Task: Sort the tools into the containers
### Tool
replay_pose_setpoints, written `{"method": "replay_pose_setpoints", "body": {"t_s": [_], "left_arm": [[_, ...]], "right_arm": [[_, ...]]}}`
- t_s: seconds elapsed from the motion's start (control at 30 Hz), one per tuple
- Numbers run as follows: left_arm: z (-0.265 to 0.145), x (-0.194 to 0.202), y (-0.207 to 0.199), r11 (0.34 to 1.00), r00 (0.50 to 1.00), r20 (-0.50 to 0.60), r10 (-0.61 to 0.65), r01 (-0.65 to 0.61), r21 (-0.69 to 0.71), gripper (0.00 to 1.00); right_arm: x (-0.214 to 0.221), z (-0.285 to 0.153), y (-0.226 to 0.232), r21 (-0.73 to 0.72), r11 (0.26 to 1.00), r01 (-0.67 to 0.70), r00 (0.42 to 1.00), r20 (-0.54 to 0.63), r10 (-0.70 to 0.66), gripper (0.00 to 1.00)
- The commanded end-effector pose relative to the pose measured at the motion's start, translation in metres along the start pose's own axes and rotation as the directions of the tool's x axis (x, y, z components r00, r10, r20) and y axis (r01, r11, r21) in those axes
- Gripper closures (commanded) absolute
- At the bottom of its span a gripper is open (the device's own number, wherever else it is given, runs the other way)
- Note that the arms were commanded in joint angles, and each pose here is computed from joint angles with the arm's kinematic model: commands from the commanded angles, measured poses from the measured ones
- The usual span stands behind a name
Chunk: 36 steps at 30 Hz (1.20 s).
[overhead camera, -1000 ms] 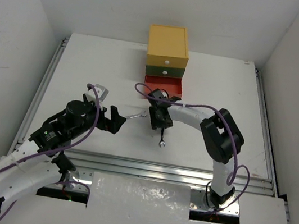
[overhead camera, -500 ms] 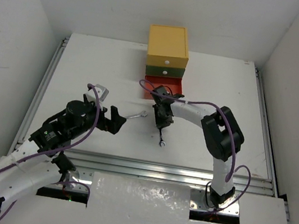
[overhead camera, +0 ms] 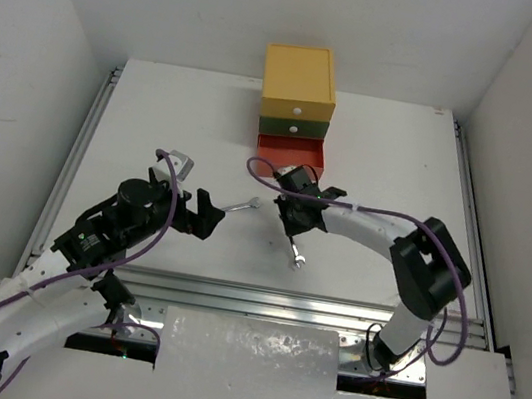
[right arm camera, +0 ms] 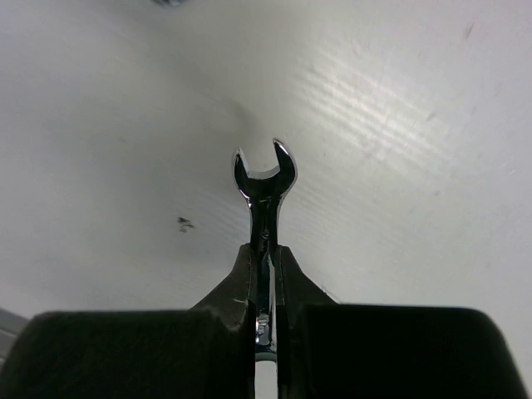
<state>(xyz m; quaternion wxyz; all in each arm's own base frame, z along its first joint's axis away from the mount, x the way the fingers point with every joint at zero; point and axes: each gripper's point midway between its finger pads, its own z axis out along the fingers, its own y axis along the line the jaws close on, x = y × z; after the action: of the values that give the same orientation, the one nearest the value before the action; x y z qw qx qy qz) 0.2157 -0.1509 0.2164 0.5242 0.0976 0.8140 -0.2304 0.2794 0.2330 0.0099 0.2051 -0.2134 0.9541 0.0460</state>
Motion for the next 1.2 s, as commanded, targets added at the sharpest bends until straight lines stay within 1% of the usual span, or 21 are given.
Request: {"method": "replay_pose_setpoints", "body": {"t_s": [0.0, 0.13, 0.2, 0.23, 0.3, 0.33, 0.37, 0.4, 0.43, 0.47, 0.5, 0.53, 0.57, 0.6, 0.67, 0.7, 0.8, 0.87, 1.07, 1.13, 1.17], "left_arm": [[0.0, -0.009, -0.001, 1.0, 0.999, 0.043, -0.01, 0.01, 0.009, 0.0], [0.0, -0.009, -0.002, 1.0, 0.999, 0.043, -0.01, 0.01, 0.011, 0.0], [0.0, -0.009, -0.001, 1.0, 0.999, 0.04, -0.01, 0.01, 0.01, 0.0], [0.0, -0.009, -0.001, 1.0, 0.999, 0.04, -0.01, 0.01, 0.01, 0.0], [0.0, -0.009, -0.002, 1.0, 0.999, 0.041, -0.01, 0.01, 0.01, 0.0], [0.0, -0.009, -0.001, 1.0, 0.999, 0.04, -0.01, 0.01, 0.01, 0.0], [0.0, -0.009, -0.002, 1.0, 0.999, 0.041, -0.008, 0.008, 0.012, 0.0], [0.0, -0.009, -0.002, 1.0, 0.999, 0.04, -0.008, 0.008, 0.013, 0.0], [0.0, -0.009, -0.002, 1.0, 0.999, 0.042, -0.009, 0.008, 0.013, 0.0], [0.0, -0.009, -0.002, 1.0, 0.999, 0.042, -0.009, 0.008, 0.013, 0.0], [-0.001, -0.009, -0.002, 1.0, 0.999, 0.043, -0.009, 0.008, 0.014, 0.0], [-0.001, -0.01, -0.002, 1.0, 0.999, 0.046, -0.009, 0.008, 0.015, 0.0], [-0.001, -0.01, -0.002, 1.0, 0.999, 0.046, -0.009, 0.008, 0.013, 0.0], [-0.001, -0.01, -0.002, 1.0, 0.999, 0.047, -0.009, 0.008, 0.012, 0.0], [-0.001, -0.01, -0.002, 1.0, 0.999, 0.048, -0.009, 0.008, 0.014, 0.0], [-0.001, -0.01, -0.002, 1.0, 0.999, 0.048, -0.009, 0.008, 0.014, 0.0], [0.0, -0.009, -0.002, 1.0, 0.999, 0.041, -0.008, 0.008, 0.012, 0.0], [0.002, -0.006, -0.001, 1.0, 1.0, 0.027, -0.006, 0.006, 0.009, 0.0], [0.004, -0.005, 0.002, 1.0, 1.0, 0.021, -0.008, 0.008, -0.008, 0.0], [0.005, -0.004, 0.002, 1.0, 1.0, 0.019, -0.01, 0.01, -0.012, 0.0], [0.005, -0.004, 0.003, 1.0, 1.0, 0.017, -0.009, 0.01, -0.014, 0.0]], "right_arm": [[-0.069, -0.041, 0.011, -0.057, 0.992, 0.113, 0.948, 0.305, -0.091, 1.0], [-0.099, -0.063, 0.015, -0.043, 0.968, 0.245, 0.887, 0.412, -0.207, 1.0], [-0.123, -0.071, 0.017, -0.019, 0.958, 0.287, 0.848, 0.47, -0.244, 1.0], [-0.138, -0.076, 0.019, 0.01, 0.937, 0.349, 0.804, 0.511, -0.304, 1.0], [-0.169, -0.084, 0.02, 0.068, 0.909, 0.412, 0.737, 0.562, -0.376, 1.0], [-0.181, -0.089, 0.022, 0.106, 0.872, 0.478, 0.682, 0.58, -0.445, 1.0], [-0.206, -0.104, 0.022, 0.14, 0.859, 0.493, 0.634, 0.619, -0.464, 1.0], [-0.215, -0.101, 0.022, 0.177, 0.821, 0.543, 0.592, 0.612, -0.524, 1.0], [-0.222, -0.103, 0.026, 0.175, 0.796, 0.58, 0.561, 0.622, -0.546, 1.0], [-0.242, -0.114, 0.021, 0.21, 0.785, 0.583, 0.526, 0.639, -0.562, 1.0], [-0.248, -0.113, 0.018, 0.222, 0.763, 0.607, 0.506, 0.632, -0.586, 1.0], [-0.247, -0.1, 0.015, 0.241, 0.712, 0.659, 0.477, 0.598, -0.644, 1.0], [-0.256, -0.103, 0.01, 0.258, 0.693, 0.673, 0.449, 0.602, -0.66, 1.0], [-0.252, -0.091, 0.007, 0.261, 0.64, 0.723, 0.422, 0.567, -0.708, 1.0], [-0.253, -0.084, -0.001, 0.261, 0.601, 0.756, 0.392, 0.554, -0.734, 1.0], [-0.253, -0.079, -0.005, 0.277, 0.569, 0.774, 0.367, 0.536, -0.76, 1.0], [-0.253, -0.065, -0.021, 0.295, 0.538, 0.79, 0.34, 0.519, -0.784, 1.0], [-0.259, -0.057, -0.031, 0.308, 0.538, 0.785, 0.332, 0.524, -0.784, 1.0], [-0.262, -0.018, -0.042, 0.274, 0.534, 0.8, 0.378, 0.46, -0.803, 0.99], [-0.261, -0.011, -0.049, 0.282, 0.537, 0.795, 0.397, 0.427, -0.813, 0.91], [-0.258, -0.011, -0.048, 0.274, 0.536, 0.798, 0.401, 0.424, -0.812, 0.78]]}}
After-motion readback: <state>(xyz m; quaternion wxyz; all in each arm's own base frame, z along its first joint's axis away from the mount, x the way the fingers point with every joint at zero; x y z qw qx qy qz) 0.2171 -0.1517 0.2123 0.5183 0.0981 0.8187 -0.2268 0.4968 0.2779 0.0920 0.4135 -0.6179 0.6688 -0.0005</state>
